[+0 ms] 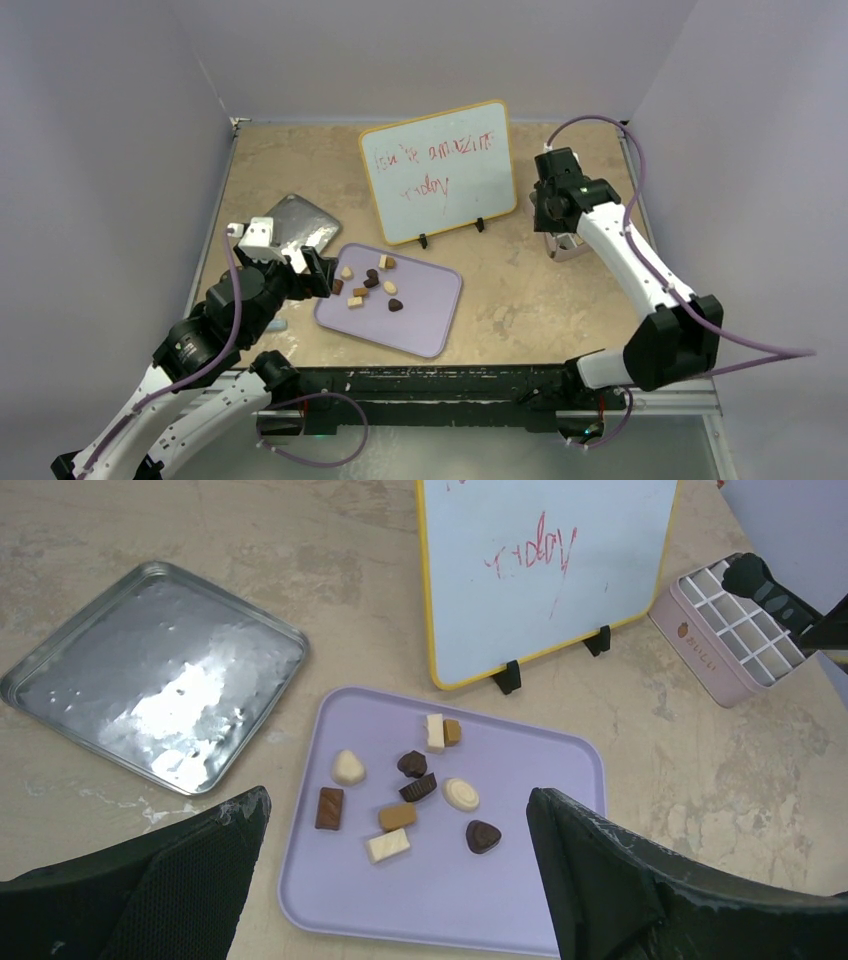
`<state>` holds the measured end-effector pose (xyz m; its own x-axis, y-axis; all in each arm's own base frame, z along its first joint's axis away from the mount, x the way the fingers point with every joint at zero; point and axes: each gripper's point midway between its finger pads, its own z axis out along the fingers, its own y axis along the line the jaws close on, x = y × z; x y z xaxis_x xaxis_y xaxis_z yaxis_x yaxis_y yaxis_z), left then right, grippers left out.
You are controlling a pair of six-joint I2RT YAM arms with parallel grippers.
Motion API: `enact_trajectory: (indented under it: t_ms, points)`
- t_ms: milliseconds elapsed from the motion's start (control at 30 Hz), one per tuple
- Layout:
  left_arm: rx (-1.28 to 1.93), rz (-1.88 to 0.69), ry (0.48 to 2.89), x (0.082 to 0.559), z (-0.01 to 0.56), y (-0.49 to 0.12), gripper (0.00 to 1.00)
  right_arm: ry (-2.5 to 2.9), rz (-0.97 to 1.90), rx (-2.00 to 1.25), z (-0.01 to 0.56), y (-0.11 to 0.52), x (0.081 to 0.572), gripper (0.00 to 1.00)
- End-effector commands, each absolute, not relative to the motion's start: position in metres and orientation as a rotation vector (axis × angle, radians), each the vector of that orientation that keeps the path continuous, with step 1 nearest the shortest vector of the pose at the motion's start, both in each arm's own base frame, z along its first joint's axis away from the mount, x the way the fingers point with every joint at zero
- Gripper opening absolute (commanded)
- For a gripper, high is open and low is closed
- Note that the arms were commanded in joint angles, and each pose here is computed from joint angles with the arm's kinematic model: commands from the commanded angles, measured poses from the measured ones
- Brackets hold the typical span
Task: Pack the chocolate
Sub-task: Place the fake chocolate in the packing box, then pick up the fake chocolate from the plate.
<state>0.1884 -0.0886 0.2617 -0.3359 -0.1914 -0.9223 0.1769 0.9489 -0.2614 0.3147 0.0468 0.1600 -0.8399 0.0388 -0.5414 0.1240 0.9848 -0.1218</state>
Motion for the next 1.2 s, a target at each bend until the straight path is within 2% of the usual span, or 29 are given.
enact_trajectory:
  t_ms: [0,567,967,1167]
  points:
    - [-0.009,-0.364,1.858,0.191,0.266,-0.088,1.00,2.516,-0.037,-0.008,0.183,0.079,0.302,0.33]
    - [-0.046,-0.368,1.813,0.189,0.274,-0.080,1.00,2.358,0.353,-0.618,0.203,0.236,0.221,0.33]
    - [-0.060,-0.371,1.797,0.187,0.277,-0.076,0.99,2.383,0.286,-1.061,0.162,0.305,0.154,0.35]
    - [-0.068,-0.379,1.789,0.186,0.279,-0.075,0.99,2.408,0.192,-1.195,0.141,0.308,0.136,0.36]
